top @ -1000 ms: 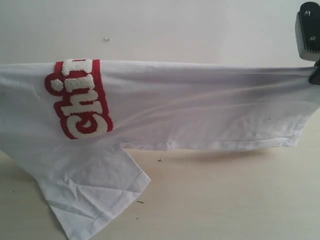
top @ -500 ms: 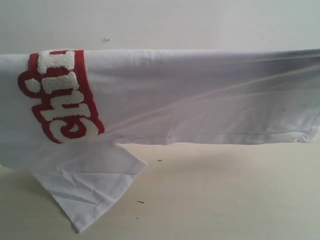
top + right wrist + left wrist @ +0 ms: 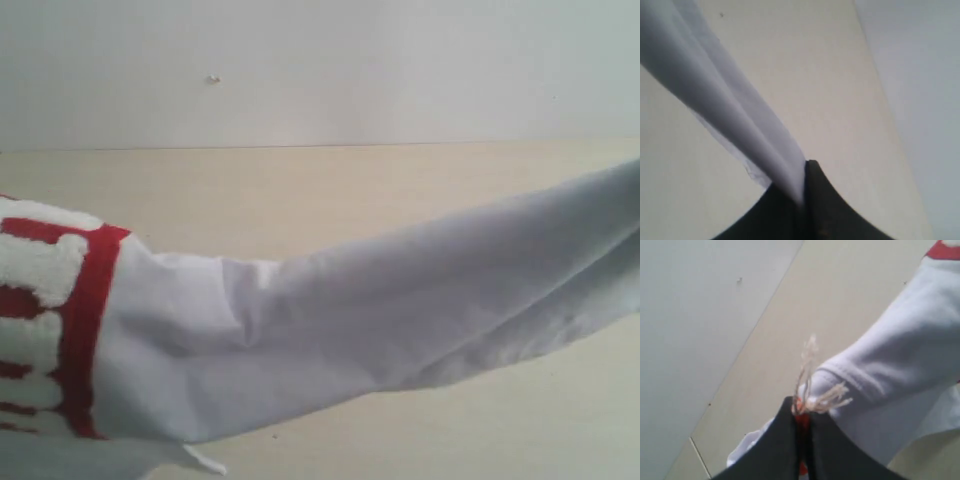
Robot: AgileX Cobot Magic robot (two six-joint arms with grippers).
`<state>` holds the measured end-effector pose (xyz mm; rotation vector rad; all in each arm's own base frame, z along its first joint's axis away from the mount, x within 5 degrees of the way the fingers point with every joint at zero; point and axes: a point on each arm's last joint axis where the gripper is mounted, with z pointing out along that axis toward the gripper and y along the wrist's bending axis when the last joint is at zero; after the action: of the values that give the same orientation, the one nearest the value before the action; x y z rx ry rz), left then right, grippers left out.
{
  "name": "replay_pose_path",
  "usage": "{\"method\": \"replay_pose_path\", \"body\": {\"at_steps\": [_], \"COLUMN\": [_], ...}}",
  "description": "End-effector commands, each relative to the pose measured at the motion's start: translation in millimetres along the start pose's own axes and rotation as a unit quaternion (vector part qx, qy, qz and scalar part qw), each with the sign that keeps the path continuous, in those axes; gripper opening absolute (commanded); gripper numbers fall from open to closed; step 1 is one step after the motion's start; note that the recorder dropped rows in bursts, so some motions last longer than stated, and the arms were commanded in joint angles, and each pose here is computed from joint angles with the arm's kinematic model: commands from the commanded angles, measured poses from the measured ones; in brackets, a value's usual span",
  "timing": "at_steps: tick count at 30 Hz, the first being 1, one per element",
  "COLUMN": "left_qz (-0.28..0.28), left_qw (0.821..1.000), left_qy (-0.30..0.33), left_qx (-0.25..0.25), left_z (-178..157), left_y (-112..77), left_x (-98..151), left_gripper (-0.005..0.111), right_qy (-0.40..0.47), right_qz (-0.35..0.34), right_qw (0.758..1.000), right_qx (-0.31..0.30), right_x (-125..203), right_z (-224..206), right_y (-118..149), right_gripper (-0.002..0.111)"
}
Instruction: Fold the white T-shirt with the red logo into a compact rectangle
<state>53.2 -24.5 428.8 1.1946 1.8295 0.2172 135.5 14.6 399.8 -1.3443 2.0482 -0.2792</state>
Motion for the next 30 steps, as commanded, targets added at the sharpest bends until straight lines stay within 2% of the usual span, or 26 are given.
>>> {"method": "replay_pose_path", "body": {"at_steps": [1,4,7,11,15,20,23,27,30], "left_qz": [0.001,-0.015,-0.014,-0.007,0.010,0.040,0.082,0.046,0.012], "left_qw": [0.999,0.998,0.999,0.997,0.982,0.983,0.979,0.980,0.979], "left_qy": [-0.045,-0.056,-0.034,0.047,0.147,0.153,0.173,0.183,0.197], "left_qx": [-0.009,-0.015,-0.005,0.058,0.121,0.095,0.074,0.057,0.045], "left_z": [-20.9,-28.3,-16.4,31.7,79.3,144.3,179.3,230.1,262.0], "left_y": [-16.0,-25.4,-30.8,-39.8,-48.7,-41.7,-32.6,-18.2,-8.1], "left_x": [11.2,21.3,29.1,42.0,59.3,60.7,63.6,76.2,97.3], "left_gripper": [0.000,0.000,0.000,0.000,0.000,0.000,0.000,0.000,0.000], "right_qy": [0.019,0.018,0.031,0.053,0.087,0.137,0.152,0.169,0.172], "right_qz": [0.001,0.010,0.007,0.007,0.001,-0.002,-0.008,-0.014,-0.016], "right_qw": [0.999,0.998,0.998,0.995,0.987,0.972,0.970,0.969,0.970], "right_qx": [-0.028,-0.052,-0.059,-0.087,-0.134,-0.192,-0.188,-0.181,-0.172], "right_x": [18.2,23.0,25.6,28.7,33.2,40.7,44.8,52.0,57.5], "right_z": [14.2,24.4,29.2,45.1,71.0,108.4,138.6,179.6,210.6], "right_y": [29.0,39.2,38.9,35.6,28.6,18.5,7.3,-3.0,-7.9], "right_gripper": [0.000,0.000,0.000,0.000,0.000,0.000,0.000,0.000,0.000]}}
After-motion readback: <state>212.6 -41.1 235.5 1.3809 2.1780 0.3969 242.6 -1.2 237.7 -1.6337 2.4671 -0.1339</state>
